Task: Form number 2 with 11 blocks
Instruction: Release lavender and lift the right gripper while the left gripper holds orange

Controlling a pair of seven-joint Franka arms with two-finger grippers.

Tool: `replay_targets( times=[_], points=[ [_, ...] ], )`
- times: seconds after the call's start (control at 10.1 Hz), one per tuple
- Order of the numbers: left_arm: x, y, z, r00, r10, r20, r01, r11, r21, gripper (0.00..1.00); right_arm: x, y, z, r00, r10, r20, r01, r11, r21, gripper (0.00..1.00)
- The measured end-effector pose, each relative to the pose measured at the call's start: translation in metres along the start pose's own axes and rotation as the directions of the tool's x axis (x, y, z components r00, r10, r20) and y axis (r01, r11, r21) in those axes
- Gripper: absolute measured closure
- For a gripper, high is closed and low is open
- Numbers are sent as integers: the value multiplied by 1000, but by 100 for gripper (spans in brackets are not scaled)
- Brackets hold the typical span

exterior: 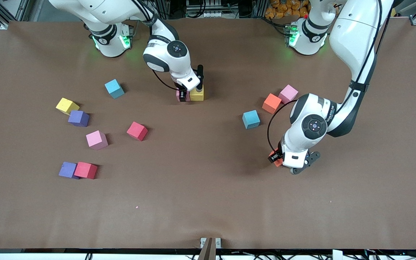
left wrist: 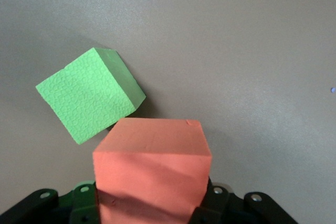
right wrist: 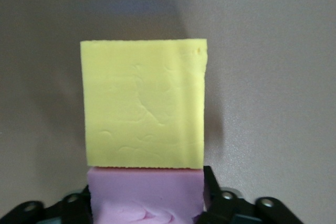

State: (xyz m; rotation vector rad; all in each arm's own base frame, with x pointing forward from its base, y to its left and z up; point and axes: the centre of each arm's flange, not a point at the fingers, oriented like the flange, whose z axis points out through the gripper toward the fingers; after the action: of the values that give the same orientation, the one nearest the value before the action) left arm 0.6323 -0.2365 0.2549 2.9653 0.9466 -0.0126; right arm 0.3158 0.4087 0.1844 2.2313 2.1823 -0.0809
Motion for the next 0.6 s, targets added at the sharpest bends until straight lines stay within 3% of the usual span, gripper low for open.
replay_targets(
  times=[0.2,0.6],
  points=[
    [0,0,0,1000,-3,0,3,1000,0,38,0,2,-1,1000,3,-1,-3,1000,-2,0],
    [-3,1,1,999,-32,4,32,999,3,38,0,8,-35,995,85,51,-85,996,9,0]
  ],
)
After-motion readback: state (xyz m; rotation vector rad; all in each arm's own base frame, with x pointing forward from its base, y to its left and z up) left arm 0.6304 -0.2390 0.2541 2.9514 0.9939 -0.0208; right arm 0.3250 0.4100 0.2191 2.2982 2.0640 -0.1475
